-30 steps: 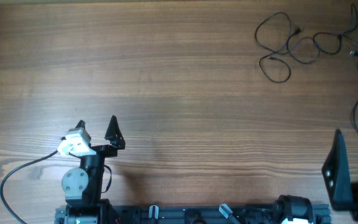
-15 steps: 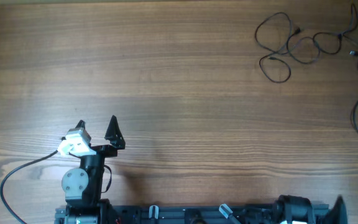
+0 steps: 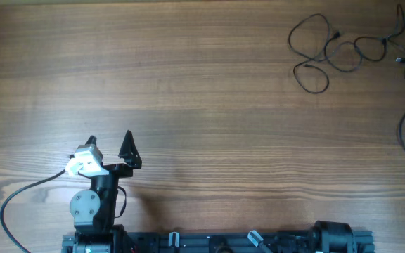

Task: Untangle cables

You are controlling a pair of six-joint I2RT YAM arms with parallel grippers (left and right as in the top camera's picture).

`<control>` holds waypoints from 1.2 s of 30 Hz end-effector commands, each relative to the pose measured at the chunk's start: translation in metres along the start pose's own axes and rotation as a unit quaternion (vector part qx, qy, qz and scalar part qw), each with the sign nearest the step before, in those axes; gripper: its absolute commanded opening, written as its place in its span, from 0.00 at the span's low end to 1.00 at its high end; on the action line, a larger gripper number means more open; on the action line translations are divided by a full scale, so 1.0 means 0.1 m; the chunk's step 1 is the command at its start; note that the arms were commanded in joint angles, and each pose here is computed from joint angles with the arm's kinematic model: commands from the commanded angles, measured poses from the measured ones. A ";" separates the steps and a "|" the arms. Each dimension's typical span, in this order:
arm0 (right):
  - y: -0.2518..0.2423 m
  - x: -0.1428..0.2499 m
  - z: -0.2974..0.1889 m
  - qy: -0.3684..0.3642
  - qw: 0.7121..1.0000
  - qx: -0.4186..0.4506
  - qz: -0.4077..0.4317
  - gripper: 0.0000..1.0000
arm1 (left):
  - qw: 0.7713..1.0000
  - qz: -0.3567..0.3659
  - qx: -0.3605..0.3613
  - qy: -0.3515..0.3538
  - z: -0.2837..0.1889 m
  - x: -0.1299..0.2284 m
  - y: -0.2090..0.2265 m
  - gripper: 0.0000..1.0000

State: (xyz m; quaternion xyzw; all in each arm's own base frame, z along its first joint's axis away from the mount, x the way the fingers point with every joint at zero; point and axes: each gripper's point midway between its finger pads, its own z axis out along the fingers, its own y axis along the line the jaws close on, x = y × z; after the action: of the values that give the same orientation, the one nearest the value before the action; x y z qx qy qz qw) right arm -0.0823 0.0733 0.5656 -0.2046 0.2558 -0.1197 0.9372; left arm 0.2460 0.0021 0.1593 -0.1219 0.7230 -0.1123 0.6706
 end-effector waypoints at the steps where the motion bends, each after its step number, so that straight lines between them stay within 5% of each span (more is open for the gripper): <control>1: -0.03 -0.02 -0.05 -0.007 1.000 -0.002 -0.003 1.00 | 1.000 0.012 0.005 0.000 0.00 0.02 -0.01 1.00; 14: 0.02 0.14 -0.04 0.023 1.000 -0.009 0.009 1.00 | 1.000 0.016 0.005 0.002 0.00 0.03 -0.01 1.00; 23: 0.10 0.39 0.02 0.060 0.998 -0.006 0.002 1.00 | 0.986 0.167 0.011 0.002 0.00 0.04 -0.03 1.00; 36: 0.26 0.76 0.10 0.081 0.996 -0.029 -0.003 1.00 | 0.986 0.168 0.009 0.001 0.00 0.03 -0.02 1.00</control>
State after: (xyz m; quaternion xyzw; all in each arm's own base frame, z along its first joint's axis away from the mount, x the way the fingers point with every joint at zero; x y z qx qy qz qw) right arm -0.0107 0.0673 0.5349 -0.1995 0.3381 -0.1365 0.9095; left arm 0.2460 0.0015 0.1594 -0.0059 0.7331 -0.0073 0.6801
